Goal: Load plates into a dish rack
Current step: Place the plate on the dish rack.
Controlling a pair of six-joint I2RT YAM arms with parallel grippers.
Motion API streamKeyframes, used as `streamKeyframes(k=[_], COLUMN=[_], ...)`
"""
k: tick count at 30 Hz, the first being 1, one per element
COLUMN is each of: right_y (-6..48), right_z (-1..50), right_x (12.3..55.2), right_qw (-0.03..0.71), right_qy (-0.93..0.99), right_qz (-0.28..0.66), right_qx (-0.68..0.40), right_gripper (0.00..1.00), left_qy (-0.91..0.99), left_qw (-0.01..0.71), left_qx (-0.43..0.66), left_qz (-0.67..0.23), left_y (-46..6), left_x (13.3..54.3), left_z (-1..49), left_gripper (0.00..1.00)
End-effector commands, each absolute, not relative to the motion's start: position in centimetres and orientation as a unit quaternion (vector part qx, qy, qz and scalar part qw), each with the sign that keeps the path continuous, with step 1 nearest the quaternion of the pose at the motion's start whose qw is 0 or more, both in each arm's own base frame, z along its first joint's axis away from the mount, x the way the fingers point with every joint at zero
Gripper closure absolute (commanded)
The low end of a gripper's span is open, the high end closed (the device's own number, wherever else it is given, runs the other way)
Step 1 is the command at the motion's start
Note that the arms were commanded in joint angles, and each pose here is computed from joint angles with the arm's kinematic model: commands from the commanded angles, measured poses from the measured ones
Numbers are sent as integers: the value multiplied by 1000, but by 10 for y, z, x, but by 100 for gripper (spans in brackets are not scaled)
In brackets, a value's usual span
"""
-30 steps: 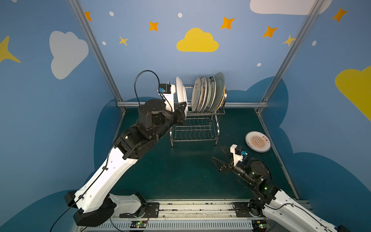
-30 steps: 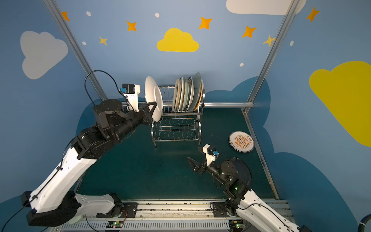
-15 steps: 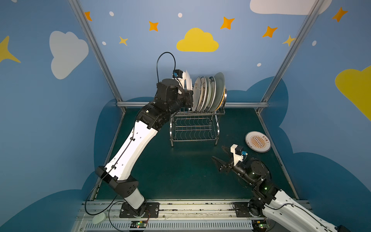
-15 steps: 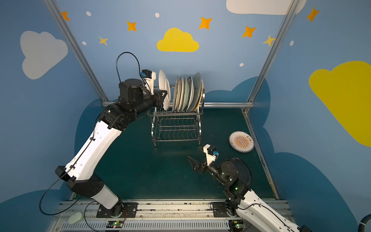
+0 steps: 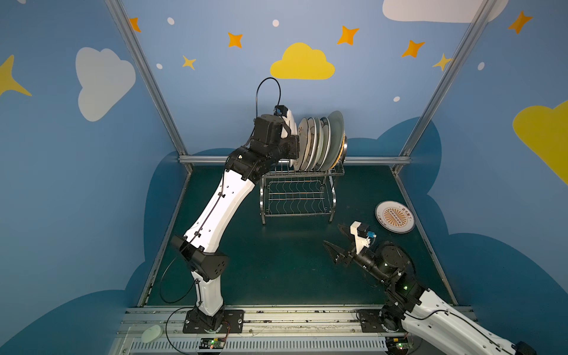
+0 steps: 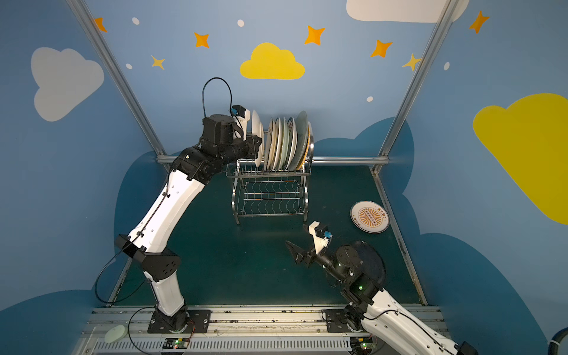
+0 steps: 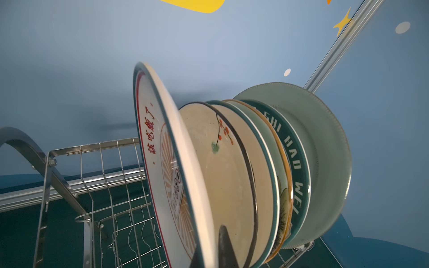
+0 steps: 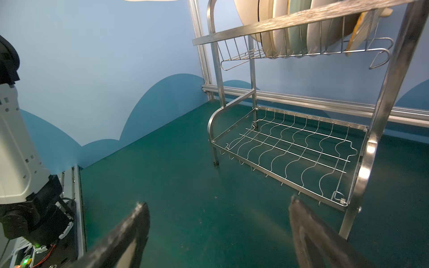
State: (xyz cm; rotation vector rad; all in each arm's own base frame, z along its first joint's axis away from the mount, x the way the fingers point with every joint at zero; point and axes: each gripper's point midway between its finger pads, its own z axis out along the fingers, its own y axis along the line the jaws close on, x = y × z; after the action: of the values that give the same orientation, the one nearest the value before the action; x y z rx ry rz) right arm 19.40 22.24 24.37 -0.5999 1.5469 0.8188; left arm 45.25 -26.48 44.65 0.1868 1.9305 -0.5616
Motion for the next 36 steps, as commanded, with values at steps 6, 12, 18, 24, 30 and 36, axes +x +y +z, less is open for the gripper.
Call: streamKeyframes(k=[6,12,18,24,30,36], right_y=[226,226,226,226,226,227], right_z=[254,254,255,254,253,252], right_x=[191,191,191,192,192,193], right_qw=[604,604,604,602,601,600], right_qy=[660,660,661,663,665,667], right_qz=[360,359,358,357,356,355], right_qx=[-265,-266,-265,-265,-264,-264], right_gripper=[8,8,8,8,8,8], left_qy=[798,803,808,817,822,822], left_qw=[552,545,540,533,528,526], left_qx=[71,69,69,66,70,69], left_qz=[-232,-231,-225,-212,-204,-209], left_y=[-258,-260,-262,-262,-262,-265], left_x=[461,467,473,479,482,483], left_z=[459,450,442,431,424,423], left_gripper=[96,96,96,96,84,75])
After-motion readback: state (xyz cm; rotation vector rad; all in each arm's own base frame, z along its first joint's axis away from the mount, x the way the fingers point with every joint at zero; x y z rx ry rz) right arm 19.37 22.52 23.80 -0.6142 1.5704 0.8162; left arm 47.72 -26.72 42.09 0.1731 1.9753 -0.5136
